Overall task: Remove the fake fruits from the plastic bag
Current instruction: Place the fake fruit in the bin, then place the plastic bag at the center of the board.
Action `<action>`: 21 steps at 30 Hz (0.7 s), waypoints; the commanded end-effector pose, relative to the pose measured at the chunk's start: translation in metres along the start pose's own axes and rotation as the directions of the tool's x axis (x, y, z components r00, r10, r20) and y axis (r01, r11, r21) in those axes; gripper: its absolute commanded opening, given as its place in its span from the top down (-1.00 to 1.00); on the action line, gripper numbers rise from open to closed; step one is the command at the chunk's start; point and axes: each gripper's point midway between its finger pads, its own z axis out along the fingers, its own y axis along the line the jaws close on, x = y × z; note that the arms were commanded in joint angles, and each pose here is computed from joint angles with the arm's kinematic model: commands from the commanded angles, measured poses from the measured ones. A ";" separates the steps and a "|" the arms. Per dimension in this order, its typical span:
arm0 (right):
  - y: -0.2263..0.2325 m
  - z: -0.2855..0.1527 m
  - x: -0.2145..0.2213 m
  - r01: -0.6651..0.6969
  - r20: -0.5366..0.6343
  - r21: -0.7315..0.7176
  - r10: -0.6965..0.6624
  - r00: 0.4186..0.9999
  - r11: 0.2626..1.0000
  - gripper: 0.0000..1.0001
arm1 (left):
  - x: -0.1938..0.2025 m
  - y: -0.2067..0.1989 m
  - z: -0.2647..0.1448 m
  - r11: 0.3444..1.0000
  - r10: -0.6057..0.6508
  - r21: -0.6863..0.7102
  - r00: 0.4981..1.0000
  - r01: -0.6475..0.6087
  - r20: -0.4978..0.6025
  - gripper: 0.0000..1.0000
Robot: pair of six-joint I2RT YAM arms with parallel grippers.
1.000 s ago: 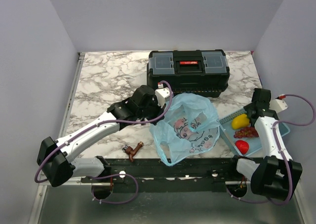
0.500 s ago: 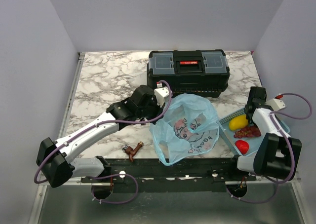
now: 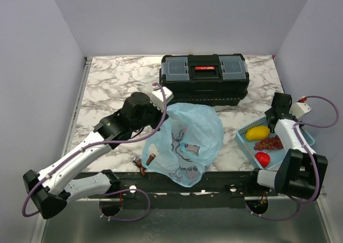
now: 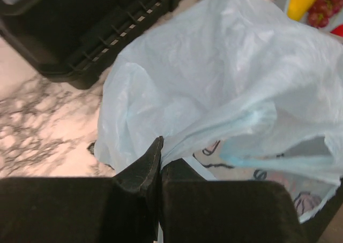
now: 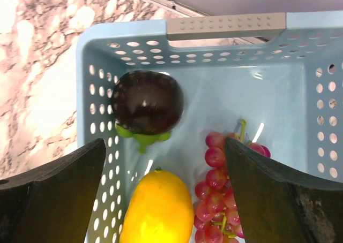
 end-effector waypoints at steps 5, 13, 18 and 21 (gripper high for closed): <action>0.028 -0.026 -0.010 0.021 0.047 -0.223 -0.011 0.999 0.974 -0.87 | -0.015 0.073 -0.060 0.934 0.006 -0.355 0.994 0.034 0.112 1.00; 0.058 -0.047 -0.004 0.057 0.057 -0.401 -0.037 0.998 0.914 -0.87 | 0.002 0.160 -0.110 0.636 -0.191 -0.716 0.958 0.287 0.214 1.00; 0.075 -0.053 0.014 0.115 0.018 -0.436 -0.120 0.993 0.893 -0.88 | 0.009 0.195 -0.132 0.428 -0.242 -0.803 0.909 0.414 0.339 1.00; 0.086 -0.069 0.026 0.150 -0.010 -0.473 -0.176 0.984 0.868 -0.89 | 0.019 0.204 -0.132 0.353 -0.288 -0.791 0.862 0.500 0.417 1.00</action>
